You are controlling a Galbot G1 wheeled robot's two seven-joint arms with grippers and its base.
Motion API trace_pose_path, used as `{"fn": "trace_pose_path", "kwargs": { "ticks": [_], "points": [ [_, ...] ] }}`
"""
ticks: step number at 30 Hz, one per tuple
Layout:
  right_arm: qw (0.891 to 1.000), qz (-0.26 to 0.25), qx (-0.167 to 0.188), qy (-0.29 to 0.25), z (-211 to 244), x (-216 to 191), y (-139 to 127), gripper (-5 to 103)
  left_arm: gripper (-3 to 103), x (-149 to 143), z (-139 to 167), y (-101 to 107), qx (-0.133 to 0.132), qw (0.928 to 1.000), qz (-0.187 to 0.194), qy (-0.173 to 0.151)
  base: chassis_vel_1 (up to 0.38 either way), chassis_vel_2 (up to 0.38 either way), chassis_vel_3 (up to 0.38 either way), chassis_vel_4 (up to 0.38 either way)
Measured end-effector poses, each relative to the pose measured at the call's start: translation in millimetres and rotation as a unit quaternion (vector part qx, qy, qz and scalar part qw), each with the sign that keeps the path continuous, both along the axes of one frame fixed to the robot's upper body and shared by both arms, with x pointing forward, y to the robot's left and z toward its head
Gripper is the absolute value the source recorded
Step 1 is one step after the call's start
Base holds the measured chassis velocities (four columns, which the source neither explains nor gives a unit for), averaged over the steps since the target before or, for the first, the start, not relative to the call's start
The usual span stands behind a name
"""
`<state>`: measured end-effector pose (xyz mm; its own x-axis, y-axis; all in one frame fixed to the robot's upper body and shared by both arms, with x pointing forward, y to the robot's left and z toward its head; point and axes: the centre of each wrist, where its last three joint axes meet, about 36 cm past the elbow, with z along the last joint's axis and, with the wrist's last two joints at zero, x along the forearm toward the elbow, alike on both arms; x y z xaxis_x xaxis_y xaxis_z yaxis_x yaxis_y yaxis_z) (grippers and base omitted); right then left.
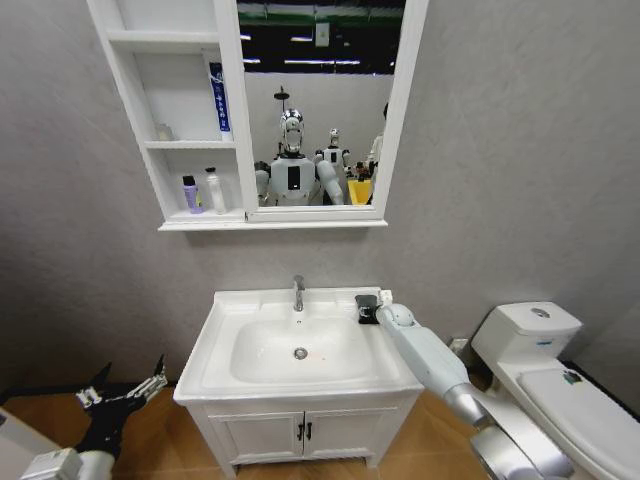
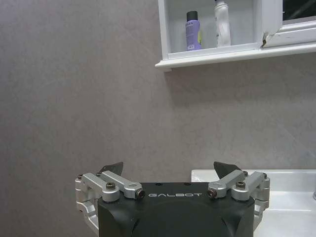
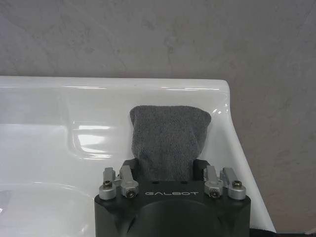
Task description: Move facial cleanser and shampoo from washbasin to cabinet, then wipe washbasin with towel.
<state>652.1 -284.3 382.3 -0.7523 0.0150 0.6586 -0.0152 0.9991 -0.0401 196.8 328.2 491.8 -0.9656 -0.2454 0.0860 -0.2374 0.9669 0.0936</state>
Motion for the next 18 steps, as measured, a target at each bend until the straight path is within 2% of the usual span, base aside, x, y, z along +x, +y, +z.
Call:
{"fn": "trace_pose_path", "kwargs": {
  "ticks": [4, 5, 10, 11, 15, 18],
  "points": [
    [1.0, -0.003, 0.001, -0.001, 0.6, -1.0, -3.6, 41, 100, 0.0, 0.0, 0.0, 0.0, 1.0, 0.0, 0.0, 0.0, 0.0, 0.0, 0.0],
    [1.0, -0.003, 0.001, -0.001, 0.6, -1.0, -3.6, 41, 100, 0.0, 0.0, 0.0, 0.0, 1.0, 0.0, 0.0, 0.0, 0.0, 0.0, 0.0],
    [1.0, -0.011, 0.001, 0.0, -3.9, -9.2, -9.2, 20, 100, 0.0, 0.0, 0.0, 0.0, 1.0, 0.0, 0.0, 0.0, 0.0, 0.0, 0.0],
    [1.0, -0.011, 0.001, 0.0, -3.9, -9.2, -9.2, 20, 100, 0.0, 0.0, 0.0, 0.0, 1.0, 0.0, 0.0, 0.0, 0.0, 0.0, 0.0],
    [1.0, -0.021, -0.005, -0.007, -4.2, -17.5, -7.1, 7, 100, 0.0, 0.0, 0.0, 0.0, 1.0, 0.0, 0.0, 0.0, 0.0, 0.0, 0.0],
    [0.999, -0.029, -0.008, -0.015, 11.5, -27.7, 5.2, 5, 100, 0.0, 0.0, 0.0, 0.0, 1.0, 0.0, 0.0, 0.0, 0.0, 0.0, 0.0]
  ]
}}
